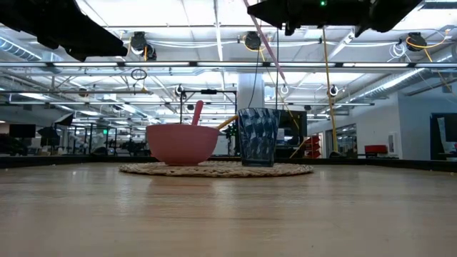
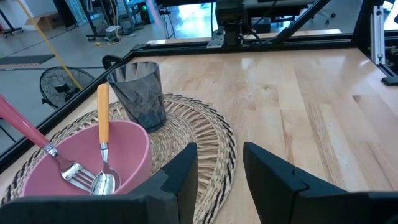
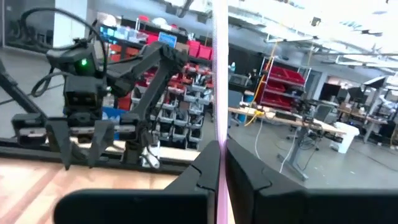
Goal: Pick & Place Utensil
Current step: Put the pink straw into the blue cup on the brown placemat
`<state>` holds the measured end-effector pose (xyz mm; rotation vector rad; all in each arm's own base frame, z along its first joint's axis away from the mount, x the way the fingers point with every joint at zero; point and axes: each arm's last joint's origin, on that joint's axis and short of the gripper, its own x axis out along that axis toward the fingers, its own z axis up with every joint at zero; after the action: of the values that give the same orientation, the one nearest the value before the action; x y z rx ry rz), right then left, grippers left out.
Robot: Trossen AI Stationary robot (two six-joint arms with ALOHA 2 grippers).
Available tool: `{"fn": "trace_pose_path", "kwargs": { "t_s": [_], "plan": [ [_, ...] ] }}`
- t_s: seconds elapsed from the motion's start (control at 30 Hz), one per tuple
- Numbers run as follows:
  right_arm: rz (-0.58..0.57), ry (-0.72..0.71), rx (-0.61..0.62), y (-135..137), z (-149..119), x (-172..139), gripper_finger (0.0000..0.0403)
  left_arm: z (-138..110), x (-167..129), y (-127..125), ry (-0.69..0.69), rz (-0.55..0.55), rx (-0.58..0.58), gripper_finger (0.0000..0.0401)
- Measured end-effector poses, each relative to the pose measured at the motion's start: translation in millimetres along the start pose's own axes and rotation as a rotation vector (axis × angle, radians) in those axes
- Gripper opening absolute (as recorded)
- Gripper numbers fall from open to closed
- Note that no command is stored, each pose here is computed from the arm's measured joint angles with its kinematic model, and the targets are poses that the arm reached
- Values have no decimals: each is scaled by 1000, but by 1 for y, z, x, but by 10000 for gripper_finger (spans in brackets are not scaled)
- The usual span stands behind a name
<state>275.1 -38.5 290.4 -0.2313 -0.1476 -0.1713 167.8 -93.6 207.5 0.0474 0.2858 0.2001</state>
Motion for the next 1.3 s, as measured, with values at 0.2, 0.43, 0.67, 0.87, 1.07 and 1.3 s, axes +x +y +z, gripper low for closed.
{"fn": "trace_pose_path", "kwargs": {
  "t_s": [0.2,0.43,0.67,0.87,1.07,1.3],
  "plan": [
    [-1,-46,-8,-10,-1,1,10,0,0,0,0,0,0,131],
    [-38,-139,-4,-16,-30,-14,10,0,0,0,-1,0,0,131],
    [-86,-284,-9,-18,-58,-38,10,0,0,0,-2,1,3,131],
    [-95,-275,10,-20,-71,-37,10,1,2,3,0,17,-3,131],
    [-95,-281,13,-21,-71,-31,10,1,3,4,0,23,-9,131],
    [-76,-298,16,-22,-68,-29,10,1,3,4,0,23,-8,131]
  ]
}}
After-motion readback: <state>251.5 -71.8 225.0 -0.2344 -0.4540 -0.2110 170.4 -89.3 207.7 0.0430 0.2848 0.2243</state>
